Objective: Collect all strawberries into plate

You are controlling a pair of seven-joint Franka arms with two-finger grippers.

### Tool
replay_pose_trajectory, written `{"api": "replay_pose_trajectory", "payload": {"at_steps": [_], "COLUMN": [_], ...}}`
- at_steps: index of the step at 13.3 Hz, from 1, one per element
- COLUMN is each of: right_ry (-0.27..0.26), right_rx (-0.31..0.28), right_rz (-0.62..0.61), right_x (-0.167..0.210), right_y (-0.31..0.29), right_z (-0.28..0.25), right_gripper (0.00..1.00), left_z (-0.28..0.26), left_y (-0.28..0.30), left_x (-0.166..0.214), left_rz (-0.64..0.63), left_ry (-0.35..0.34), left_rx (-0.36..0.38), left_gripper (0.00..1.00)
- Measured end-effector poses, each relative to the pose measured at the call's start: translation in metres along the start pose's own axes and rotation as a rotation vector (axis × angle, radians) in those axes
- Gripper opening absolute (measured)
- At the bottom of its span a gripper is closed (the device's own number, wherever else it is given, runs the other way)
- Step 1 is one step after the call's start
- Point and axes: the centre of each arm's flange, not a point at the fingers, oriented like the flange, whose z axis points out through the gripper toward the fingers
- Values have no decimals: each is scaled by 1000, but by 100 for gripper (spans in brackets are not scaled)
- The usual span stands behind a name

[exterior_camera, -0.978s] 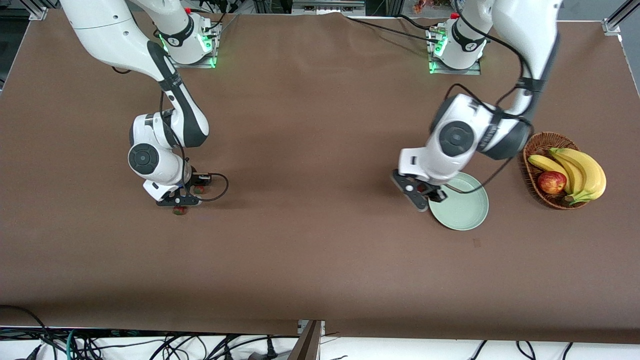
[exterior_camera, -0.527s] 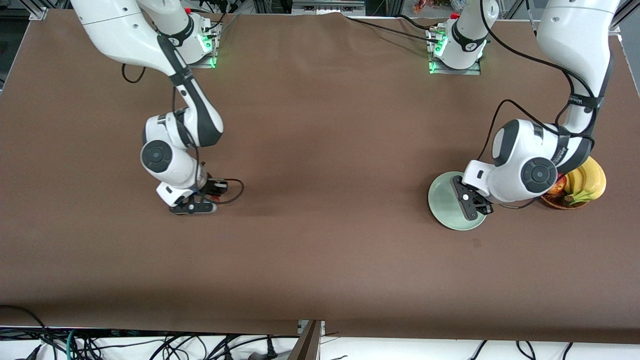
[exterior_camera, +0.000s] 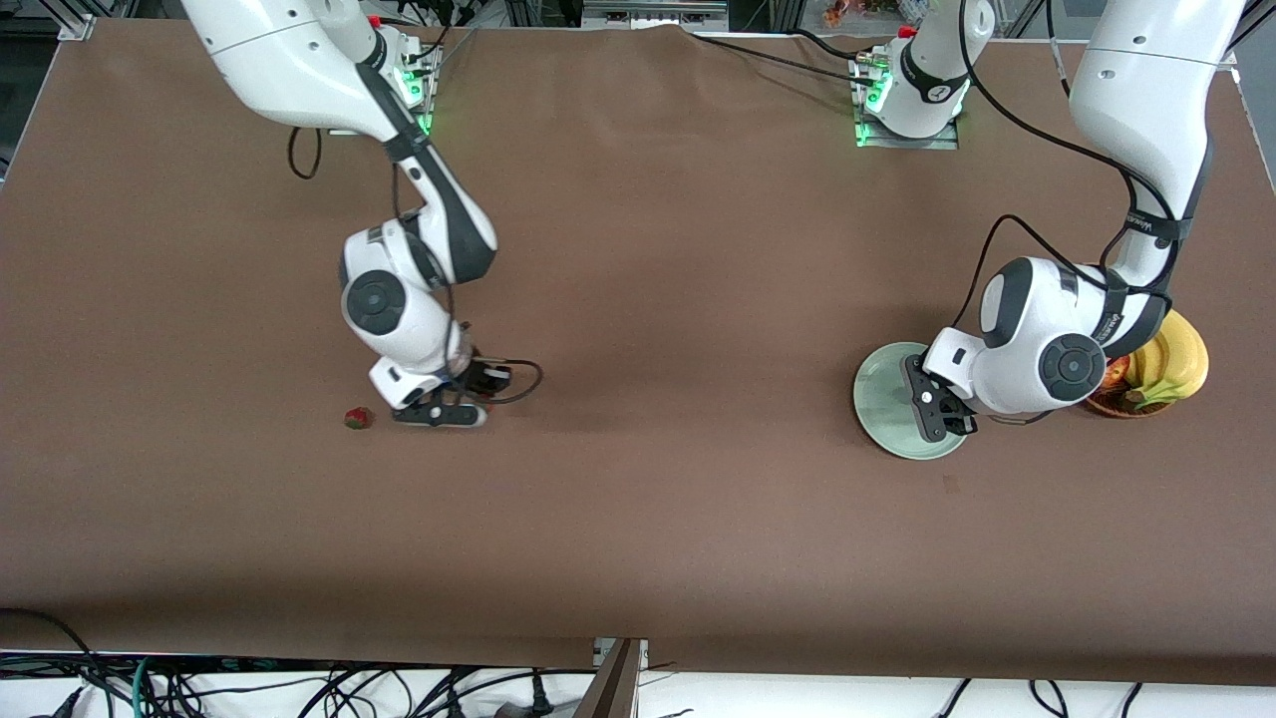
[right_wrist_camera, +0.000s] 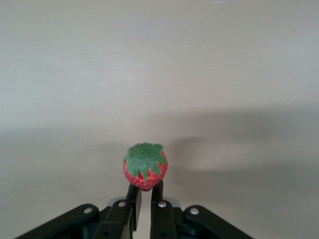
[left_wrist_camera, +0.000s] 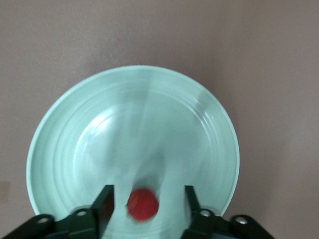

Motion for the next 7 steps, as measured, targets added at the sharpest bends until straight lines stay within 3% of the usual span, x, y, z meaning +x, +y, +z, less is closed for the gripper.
{"api": "replay_pose_trajectory", "payload": {"at_steps": [3, 7], "right_ry": [25, 74], "right_rx": [78, 204], "right_rz": [95, 122], "right_x": [-47, -88], "right_y": [-125, -215], "right_z": [11, 37], "right_gripper": [12, 12], "left_z": [-13, -46], "left_y": [5, 9], "left_x": [11, 19], "left_rz": [-32, -100], "left_ry": [70, 135], "left_rx": [-22, -99], "left_gripper": [100, 100]}}
